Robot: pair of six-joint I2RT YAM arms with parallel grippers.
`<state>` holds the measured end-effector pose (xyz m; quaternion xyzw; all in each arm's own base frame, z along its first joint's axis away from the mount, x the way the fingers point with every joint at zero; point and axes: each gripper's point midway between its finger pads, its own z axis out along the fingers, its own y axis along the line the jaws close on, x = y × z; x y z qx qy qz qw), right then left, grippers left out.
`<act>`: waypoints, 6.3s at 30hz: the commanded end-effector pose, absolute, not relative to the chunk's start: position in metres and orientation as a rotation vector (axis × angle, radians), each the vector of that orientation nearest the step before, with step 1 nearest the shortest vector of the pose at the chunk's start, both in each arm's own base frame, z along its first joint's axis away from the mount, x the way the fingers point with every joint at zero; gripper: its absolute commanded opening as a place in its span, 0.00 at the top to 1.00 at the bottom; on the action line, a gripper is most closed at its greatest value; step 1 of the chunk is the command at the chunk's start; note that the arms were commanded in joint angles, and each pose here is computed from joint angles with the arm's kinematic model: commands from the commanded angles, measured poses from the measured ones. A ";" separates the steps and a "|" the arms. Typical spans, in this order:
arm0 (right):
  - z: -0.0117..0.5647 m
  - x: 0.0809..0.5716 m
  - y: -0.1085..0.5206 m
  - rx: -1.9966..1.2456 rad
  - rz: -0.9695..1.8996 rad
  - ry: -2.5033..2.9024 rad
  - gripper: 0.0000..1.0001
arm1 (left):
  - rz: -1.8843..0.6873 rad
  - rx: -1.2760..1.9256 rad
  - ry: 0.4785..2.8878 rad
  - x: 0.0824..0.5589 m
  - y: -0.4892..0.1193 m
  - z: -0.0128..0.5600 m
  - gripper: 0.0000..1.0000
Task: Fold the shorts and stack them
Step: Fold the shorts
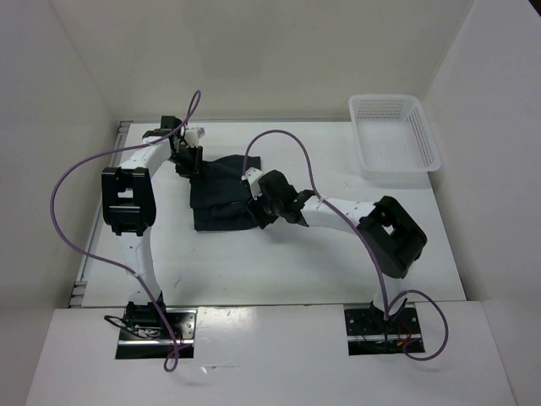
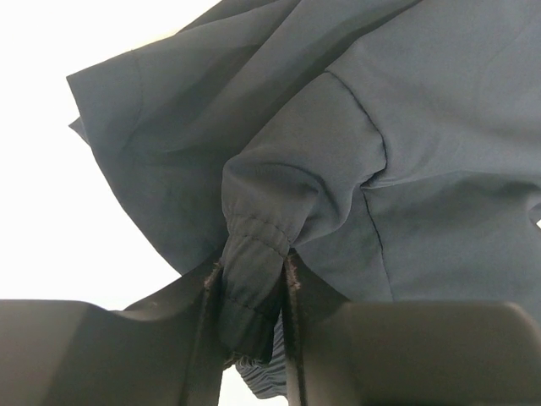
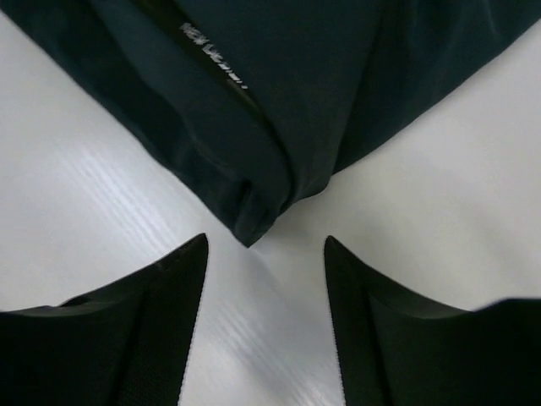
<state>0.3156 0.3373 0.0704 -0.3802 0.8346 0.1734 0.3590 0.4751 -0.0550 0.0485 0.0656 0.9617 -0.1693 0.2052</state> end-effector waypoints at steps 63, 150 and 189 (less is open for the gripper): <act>0.047 0.486 0.307 -0.330 0.813 2.424 0.26 | -0.852 0.053 2.804 0.364 -0.065 0.046 0.01; 0.021 0.300 0.313 -1.130 0.380 2.295 0.75 | -0.308 0.238 2.573 0.516 -0.061 0.045 0.00; 0.272 0.312 -0.001 -0.323 -0.382 1.886 0.17 | 0.038 -0.144 2.074 0.352 0.087 0.250 0.00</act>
